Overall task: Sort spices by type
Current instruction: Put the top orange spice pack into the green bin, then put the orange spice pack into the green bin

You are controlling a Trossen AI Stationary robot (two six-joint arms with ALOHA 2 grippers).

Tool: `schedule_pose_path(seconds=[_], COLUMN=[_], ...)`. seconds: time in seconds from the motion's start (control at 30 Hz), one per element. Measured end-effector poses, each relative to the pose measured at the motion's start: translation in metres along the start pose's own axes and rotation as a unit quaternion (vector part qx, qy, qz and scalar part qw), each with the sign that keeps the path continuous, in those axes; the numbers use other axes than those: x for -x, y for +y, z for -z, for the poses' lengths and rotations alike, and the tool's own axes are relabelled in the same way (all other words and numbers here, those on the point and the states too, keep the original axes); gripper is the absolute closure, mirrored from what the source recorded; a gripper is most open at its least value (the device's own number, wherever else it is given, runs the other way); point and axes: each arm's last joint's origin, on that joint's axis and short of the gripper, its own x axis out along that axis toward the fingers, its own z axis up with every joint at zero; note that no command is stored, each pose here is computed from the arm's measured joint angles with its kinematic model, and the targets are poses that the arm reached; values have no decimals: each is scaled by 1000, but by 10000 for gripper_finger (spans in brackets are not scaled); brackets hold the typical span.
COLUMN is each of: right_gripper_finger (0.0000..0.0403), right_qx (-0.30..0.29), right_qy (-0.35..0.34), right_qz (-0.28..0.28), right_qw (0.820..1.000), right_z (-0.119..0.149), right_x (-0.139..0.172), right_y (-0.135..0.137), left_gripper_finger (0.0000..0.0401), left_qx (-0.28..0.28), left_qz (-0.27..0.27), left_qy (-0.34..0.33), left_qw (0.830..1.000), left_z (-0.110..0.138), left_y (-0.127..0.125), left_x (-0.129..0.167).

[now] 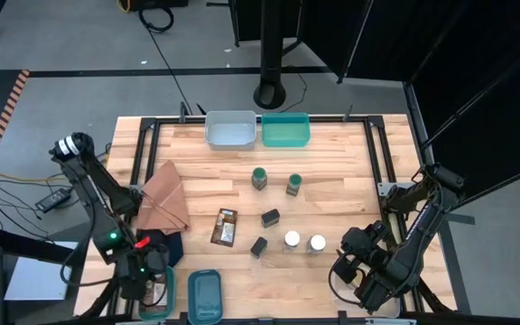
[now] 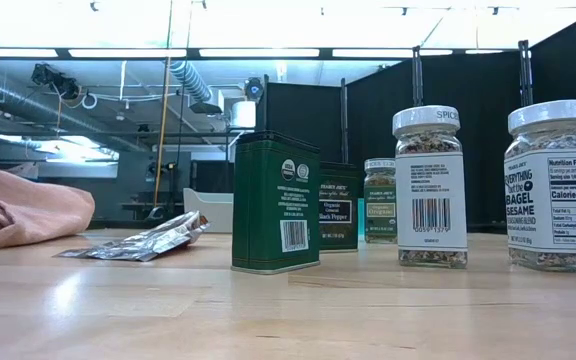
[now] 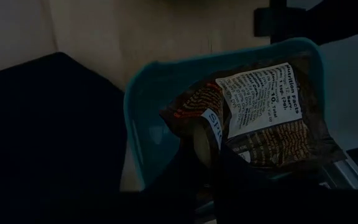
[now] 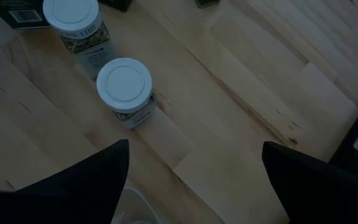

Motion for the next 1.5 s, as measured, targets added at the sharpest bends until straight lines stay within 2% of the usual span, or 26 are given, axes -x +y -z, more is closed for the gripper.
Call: schedule_pose_path(seconds=[0.1,0.4,1.0,1.4,1.5], right_gripper_finger=[29,29,29,29,29], right_qx=[0,-1,0,21,23], right_qy=[0,0,0,0,0], right_qz=[0,-1,-1,-1,-2], right_qw=[1000,1000,1000,1000,1000], right_z=[0,0,0,0,0], right_x=[0,0,0,0,0], right_y=[0,0,0,0,0], left_gripper_finger=[377,324,269,170,152], left_qx=[0,4,3,4,22], left_qz=[-1,-4,12,25,22], left_qy=[3,0,24,45,38], left_qw=[1000,1000,1000,999,999], left_z=[0,0,1,2,-3], left_y=[0,0,-1,-1,2], left_x=[-1,-1,-1,-1,-1])
